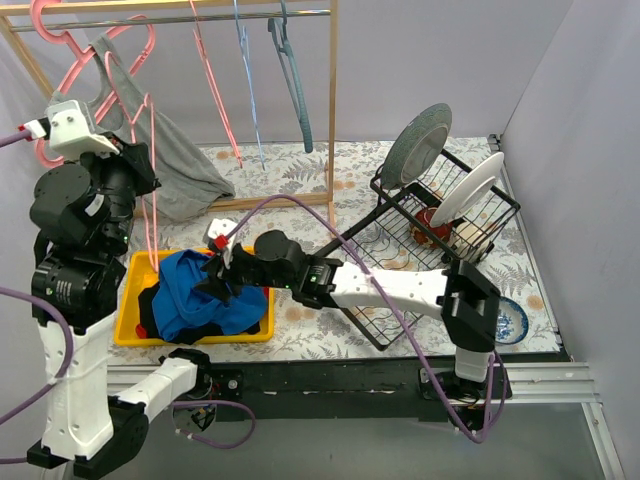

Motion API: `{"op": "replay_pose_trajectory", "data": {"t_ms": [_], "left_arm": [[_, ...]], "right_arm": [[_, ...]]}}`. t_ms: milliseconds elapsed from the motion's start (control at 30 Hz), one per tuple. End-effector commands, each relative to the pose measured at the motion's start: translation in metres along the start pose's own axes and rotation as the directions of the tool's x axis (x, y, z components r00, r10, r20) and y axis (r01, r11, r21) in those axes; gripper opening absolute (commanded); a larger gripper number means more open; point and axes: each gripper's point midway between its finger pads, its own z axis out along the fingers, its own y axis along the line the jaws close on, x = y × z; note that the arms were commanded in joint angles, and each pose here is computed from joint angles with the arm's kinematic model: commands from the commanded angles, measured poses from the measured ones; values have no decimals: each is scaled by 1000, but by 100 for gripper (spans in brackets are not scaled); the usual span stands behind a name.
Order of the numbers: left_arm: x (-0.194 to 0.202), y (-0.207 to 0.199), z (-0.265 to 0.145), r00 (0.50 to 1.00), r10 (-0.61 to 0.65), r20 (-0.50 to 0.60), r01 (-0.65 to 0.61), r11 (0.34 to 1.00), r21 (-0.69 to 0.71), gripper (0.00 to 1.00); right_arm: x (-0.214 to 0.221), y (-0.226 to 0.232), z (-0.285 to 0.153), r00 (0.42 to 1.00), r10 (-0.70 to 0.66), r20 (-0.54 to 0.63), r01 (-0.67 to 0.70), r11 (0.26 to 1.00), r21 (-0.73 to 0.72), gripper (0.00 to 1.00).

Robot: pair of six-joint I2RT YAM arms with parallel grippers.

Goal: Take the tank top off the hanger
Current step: Place the tank top in the bin, then place the hanger at the clothesline.

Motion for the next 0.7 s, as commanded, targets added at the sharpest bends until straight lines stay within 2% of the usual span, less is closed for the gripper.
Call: {"op": "replay_pose_trajectory", "data": {"t_ms": [0,100,133,167,267,333,400,433,467,500,600,667], "left_arm": [[28,-9,16,997,-2,-82,4,1000,24,0],[44,-11,33,992,0,-130,1,1000,9,0],[46,-11,38,991,-1,-136,0,1000,-2,0],[49,-11,44,990,-1,-143,0,1000,-9,0],[46,-20,62,988,3,-157,-3,1000,-3,0],[39,-25,75,989,3,-149,-4,1000,-5,0],[34,-30,81,989,3,-148,-2,1000,11,0],[31,-33,86,990,2,-143,1,1000,18,0],[32,-36,89,988,9,-152,-4,999,36,0],[33,-37,93,987,21,-157,-14,999,42,0],[30,-34,105,986,27,-163,-21,999,40,0],[20,-24,109,990,16,-143,-13,1000,16,0]], "right_arm": [[16,-5,34,996,89,16,-88,995,-35,52],[61,-5,48,986,157,-53,-160,986,-52,48],[93,-7,48,980,170,-102,-175,984,-39,46],[100,-8,50,978,183,-95,-187,982,-35,44],[140,-12,51,960,224,-170,-226,974,2,43],[146,-11,49,954,231,-192,-234,972,6,43],[143,-11,42,957,221,-186,-224,975,8,52],[120,-13,36,968,209,-142,-208,978,20,63],[119,-12,29,969,206,-140,-204,979,26,82],[93,-11,21,978,187,-90,-186,982,18,91],[64,0,1,984,173,-49,-174,985,-19,98],[52,7,-8,985,170,-29,-172,984,-49,99]]}}
